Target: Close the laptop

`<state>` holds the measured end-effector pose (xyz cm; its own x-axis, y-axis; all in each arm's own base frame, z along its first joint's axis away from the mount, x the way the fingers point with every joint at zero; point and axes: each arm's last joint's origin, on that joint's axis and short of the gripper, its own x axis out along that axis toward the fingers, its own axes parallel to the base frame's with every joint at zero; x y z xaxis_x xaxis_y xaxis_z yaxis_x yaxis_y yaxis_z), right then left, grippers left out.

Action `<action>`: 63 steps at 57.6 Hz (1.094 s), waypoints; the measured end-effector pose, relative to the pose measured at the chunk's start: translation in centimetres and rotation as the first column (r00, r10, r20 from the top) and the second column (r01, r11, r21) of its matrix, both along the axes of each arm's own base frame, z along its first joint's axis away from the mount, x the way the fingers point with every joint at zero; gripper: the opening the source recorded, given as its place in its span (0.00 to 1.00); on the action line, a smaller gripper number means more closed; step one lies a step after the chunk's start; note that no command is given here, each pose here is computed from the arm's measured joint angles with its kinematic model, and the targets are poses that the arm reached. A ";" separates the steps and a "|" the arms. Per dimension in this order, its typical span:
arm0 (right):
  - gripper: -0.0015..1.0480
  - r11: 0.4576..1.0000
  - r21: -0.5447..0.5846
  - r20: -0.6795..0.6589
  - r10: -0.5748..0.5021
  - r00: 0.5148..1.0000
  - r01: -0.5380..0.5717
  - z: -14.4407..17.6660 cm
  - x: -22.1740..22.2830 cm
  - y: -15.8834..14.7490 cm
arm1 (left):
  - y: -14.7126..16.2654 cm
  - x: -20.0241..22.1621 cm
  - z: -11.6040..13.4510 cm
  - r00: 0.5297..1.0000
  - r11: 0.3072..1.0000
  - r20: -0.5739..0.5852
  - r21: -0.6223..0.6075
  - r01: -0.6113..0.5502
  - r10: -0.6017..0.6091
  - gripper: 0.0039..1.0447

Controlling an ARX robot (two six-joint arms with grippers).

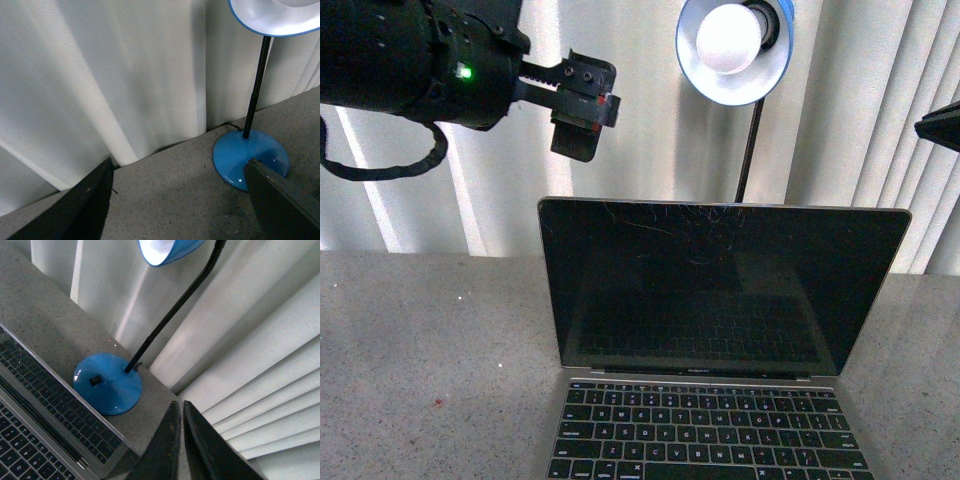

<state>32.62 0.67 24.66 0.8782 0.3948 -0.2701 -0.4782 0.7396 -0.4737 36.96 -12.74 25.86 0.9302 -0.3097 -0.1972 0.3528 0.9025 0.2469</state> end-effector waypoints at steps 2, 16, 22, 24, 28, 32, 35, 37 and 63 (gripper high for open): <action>0.03 1.000 -0.008 -0.005 0.015 1.000 -0.015 -0.2 0.2 0.1 | -0.3 0.2 -0.1 1.000 1.000 -0.005 0.013 0.012 -0.012 0.60; 0.03 0.993 -0.081 -0.023 0.087 0.996 -0.088 -0.1 2.0 0.6 | -2.0 0.5 0.4 0.997 0.992 -0.023 0.104 0.077 -0.075 0.18; 0.03 0.988 -0.112 -0.039 0.106 0.994 -0.110 -0.3 2.8 0.7 | -2.5 0.4 0.1 0.993 0.981 -0.064 0.157 0.111 -0.102 0.03; 0.03 0.985 -0.126 -0.045 0.114 0.992 -0.119 -0.4 3.2 0.8 | -2.6 0.4 0.0 0.991 0.979 -0.078 0.168 0.119 -0.107 0.03; 0.03 0.979 -0.149 -0.059 0.133 0.989 -0.140 -0.8 3.7 1.0 | -3.0 0.5 -0.5 0.987 0.969 -0.109 0.208 0.135 -0.114 0.03; 0.03 0.972 -0.168 -0.072 0.152 0.986 -0.162 -1.2 4.3 1.3 | -3.3 0.8 -1.0 0.984 0.961 -0.135 0.237 0.145 -0.116 0.03; 0.03 0.969 -0.175 -0.077 0.161 0.984 -0.172 -1.3 4.6 1.5 | -3.4 1.1 -1.3 0.983 0.957 -0.145 0.249 0.146 -0.112 0.03; 0.03 0.967 -0.179 -0.079 0.170 0.982 -0.182 -1.3 4.8 1.6 | -3.5 1.3 -1.4 0.982 0.955 -0.153 0.259 0.147 -0.109 0.03; 0.03 0.938 -0.202 -0.151 0.254 0.955 -0.281 -1.9 5.4 2.6 | -3.6 2.5 -1.8 0.966 0.924 -0.228 0.327 0.197 -0.125 0.03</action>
